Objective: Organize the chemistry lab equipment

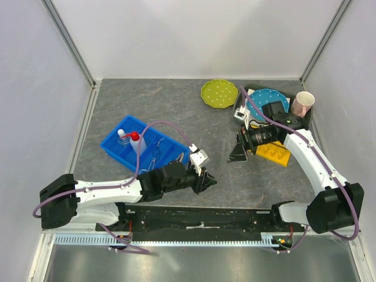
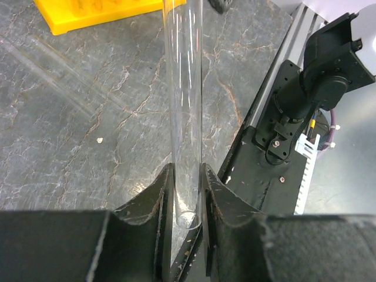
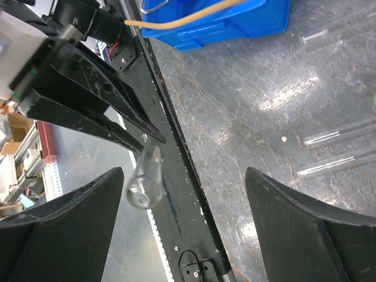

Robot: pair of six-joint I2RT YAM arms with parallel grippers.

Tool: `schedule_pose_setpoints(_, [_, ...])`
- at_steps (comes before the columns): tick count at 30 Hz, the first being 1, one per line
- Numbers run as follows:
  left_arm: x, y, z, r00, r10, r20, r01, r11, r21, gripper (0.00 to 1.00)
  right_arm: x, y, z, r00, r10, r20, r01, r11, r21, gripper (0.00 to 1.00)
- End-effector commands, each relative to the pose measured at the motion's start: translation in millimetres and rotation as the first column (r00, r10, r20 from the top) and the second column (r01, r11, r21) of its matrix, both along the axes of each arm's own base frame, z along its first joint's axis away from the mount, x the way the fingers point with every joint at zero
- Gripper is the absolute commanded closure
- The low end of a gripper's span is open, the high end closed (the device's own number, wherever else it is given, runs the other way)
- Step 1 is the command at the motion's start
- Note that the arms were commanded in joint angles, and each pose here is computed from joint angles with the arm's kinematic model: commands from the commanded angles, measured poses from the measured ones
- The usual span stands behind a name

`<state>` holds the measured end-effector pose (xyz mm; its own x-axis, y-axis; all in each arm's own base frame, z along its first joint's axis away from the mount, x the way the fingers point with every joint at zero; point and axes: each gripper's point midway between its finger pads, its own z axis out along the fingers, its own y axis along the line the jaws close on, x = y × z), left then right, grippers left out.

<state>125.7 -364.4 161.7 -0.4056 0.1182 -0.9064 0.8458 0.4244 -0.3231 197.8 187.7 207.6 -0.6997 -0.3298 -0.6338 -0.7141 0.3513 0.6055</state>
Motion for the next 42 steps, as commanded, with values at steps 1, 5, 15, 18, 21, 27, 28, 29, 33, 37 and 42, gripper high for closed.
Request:
schedule_pose_setpoints(1, [5.0, -8.7, 12.2, 1.000, 0.027, 0.010, -0.026, 0.998, -0.057, 0.86, 10.7, 11.5, 31.9, 0.998, 0.010, 0.068, -0.015, 0.997, 0.070, 0.09])
schedule_pose_setpoints(5, [5.7, -11.6, 14.8, 1.000, 0.023, 0.015, -0.022, 0.998, -0.059, 0.86, 13.5, 12.6, 32.2, 0.998, 0.002, 0.063, -0.006, 0.997, 0.071, 0.19])
schedule_pose_setpoints(15, [9.1, -9.1, 12.3, 0.999, 0.039, 0.027, -0.037, 0.998, -0.040, 0.86, 10.5, 13.3, 29.7, 0.999, -0.004, 0.042, 0.001, 0.997, 0.073, 0.79])
schedule_pose_setpoints(18, [10.8, -7.3, 12.8, 0.998, 0.050, 0.031, -0.049, 0.998, -0.037, 0.84, 11.2, 12.5, 31.4, 0.999, -0.009, 0.052, 0.005, 0.998, 0.070, 0.88])
schedule_pose_setpoints(21, [12.8, -3.7, 15.6, 0.997, 0.065, 0.040, -0.064, 0.997, -0.039, 0.79, 10.0, 11.7, 36.3, 0.997, -0.014, 0.073, 0.008, 0.997, 0.071, 0.90])
schedule_pose_setpoints(27, [13.3, -0.1, 20.5, 0.997, 0.073, 0.040, -0.072, 0.997, -0.021, 0.57, 6.9, 9.2, 43.0, 0.993, -0.032, 0.116, 0.022, 0.996, 0.082, 0.92])
schedule_pose_setpoints(28, [12.7, 0.6, 20.2, 0.997, 0.071, 0.038, -0.071, 0.997, -0.017, 0.54, 7.3, 8.4, 43.6, 0.992, -0.036, 0.121, 0.026, 0.996, 0.082, 0.92])
schedule_pose_setpoints(29, [12.7, 0.8, 21.3, 0.997, 0.070, 0.038, -0.069, 0.997, -0.018, 0.49, 7.5, 7.0, 44.9, 0.991, -0.042, 0.129, 0.032, 0.996, 0.082, 0.92])
schedule_pose_setpoints(33, [12.3, 3.6, 28.7, 0.996, 0.076, 0.038, -0.075, 0.997, -0.028, 0.35, 13.0, -1.2, 48.3, 0.985, -0.082, 0.153, 0.072, 0.995, 0.073, 0.92])
schedule_pose_setpoints(37, [17.4, 15.2, 44.7, 0.991, 0.102, 0.088, -0.102, 0.995, -0.011, 0.20, 22.6, -12.9, 50.3, 0.971, -0.127, 0.202, 0.122, 0.992, 0.035, 0.92])
schedule_pose_setpoints(42, [38.3, 59.4, 53.3, 0.969, 0.191, 0.157, -0.210, 0.971, 0.114, 0.11, 38.3, -29.9, 53.9, 0.950, -0.168, 0.264, 0.186, 0.981, -0.045, 0.92])
